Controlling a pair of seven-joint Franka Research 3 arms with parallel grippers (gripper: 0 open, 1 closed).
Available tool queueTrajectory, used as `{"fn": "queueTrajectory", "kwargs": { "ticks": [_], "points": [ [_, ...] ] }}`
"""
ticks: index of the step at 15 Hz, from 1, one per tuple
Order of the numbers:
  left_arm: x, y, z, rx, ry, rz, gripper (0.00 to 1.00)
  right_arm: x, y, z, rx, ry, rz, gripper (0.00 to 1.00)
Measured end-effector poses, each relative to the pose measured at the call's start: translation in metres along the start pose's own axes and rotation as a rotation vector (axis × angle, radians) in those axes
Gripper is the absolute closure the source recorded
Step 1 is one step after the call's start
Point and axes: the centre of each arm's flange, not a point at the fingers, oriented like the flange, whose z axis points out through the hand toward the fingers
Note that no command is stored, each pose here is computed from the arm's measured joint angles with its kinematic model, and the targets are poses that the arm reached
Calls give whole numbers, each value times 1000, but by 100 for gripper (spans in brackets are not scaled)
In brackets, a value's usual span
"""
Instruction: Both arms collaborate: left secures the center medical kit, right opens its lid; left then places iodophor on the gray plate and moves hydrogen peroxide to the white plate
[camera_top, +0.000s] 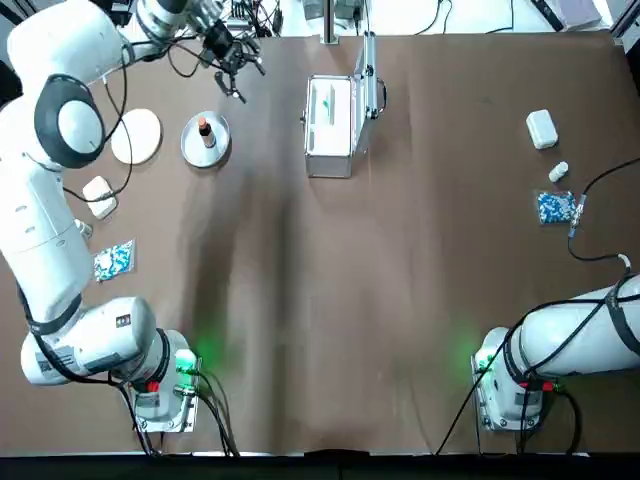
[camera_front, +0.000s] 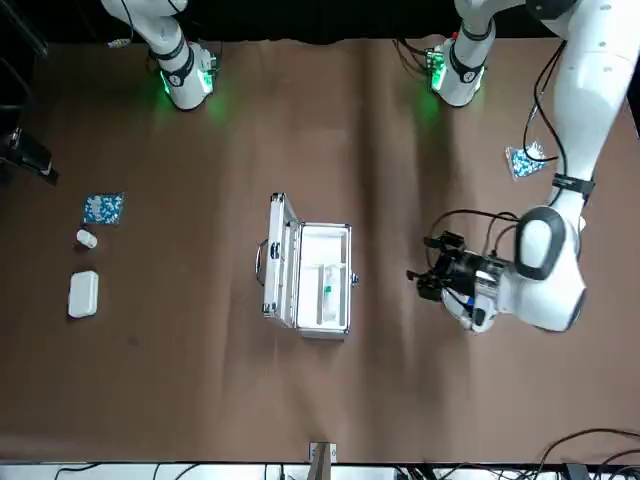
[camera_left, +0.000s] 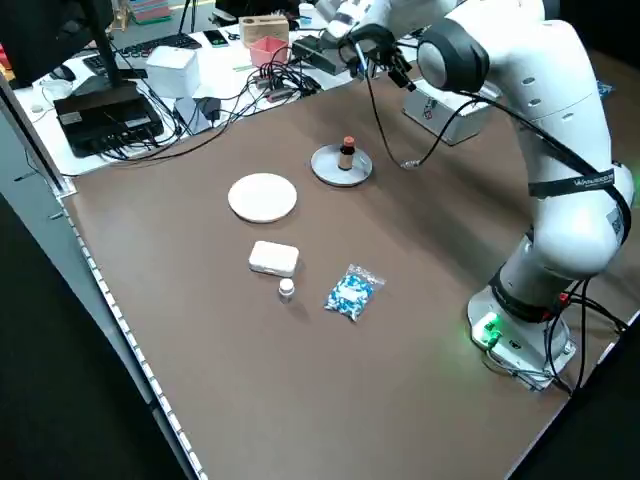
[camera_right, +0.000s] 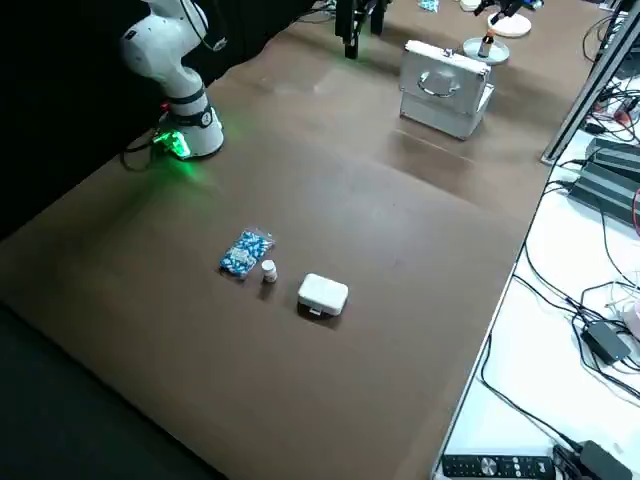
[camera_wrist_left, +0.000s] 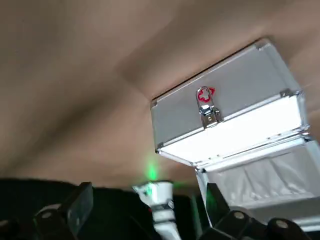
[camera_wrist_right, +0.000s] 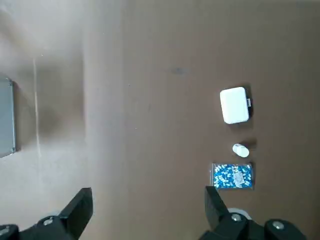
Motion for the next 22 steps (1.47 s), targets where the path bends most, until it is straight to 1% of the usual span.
{"fn": "queueTrajectory", "kwargs": {
  "ticks": [2, 5, 8, 10, 11, 13, 16, 19, 22],
  "points": [
    [-23, 21, 21, 48, 59, 62, 0, 0, 0, 0, 0, 0, 1, 1],
    [-53, 45, 58, 86, 131, 138, 0, 0, 0, 0, 0, 0, 1, 1],
    [-73, 59, 90, 174, 255, 229, 0, 0, -1, 0, 0, 0, 0, 1],
    [-88, 68, 104, 233, 344, 295, 0, 1, -2, -1, 0, 8, -3, 1],
    [-94, 72, 108, 243, 376, 319, 0, 1, -3, -1, 0, 10, -3, 1],
    [-103, 77, 116, 270, 423, 357, 0, 1, -3, -1, 0, 9, -4, 1],
    [-119, 83, 138, 334, 503, 429, 0, 1, -4, 0, 0, 9, -6, 1],
    [-131, 86, 151, 359, 527, 465, 0, 1, -4, 0, 0, 9, -6, 1],
    [-131, 89, 149, 339, 537, 475, 0, 1, -3, 0, 0, 9, -5, 1]
  ]
}}
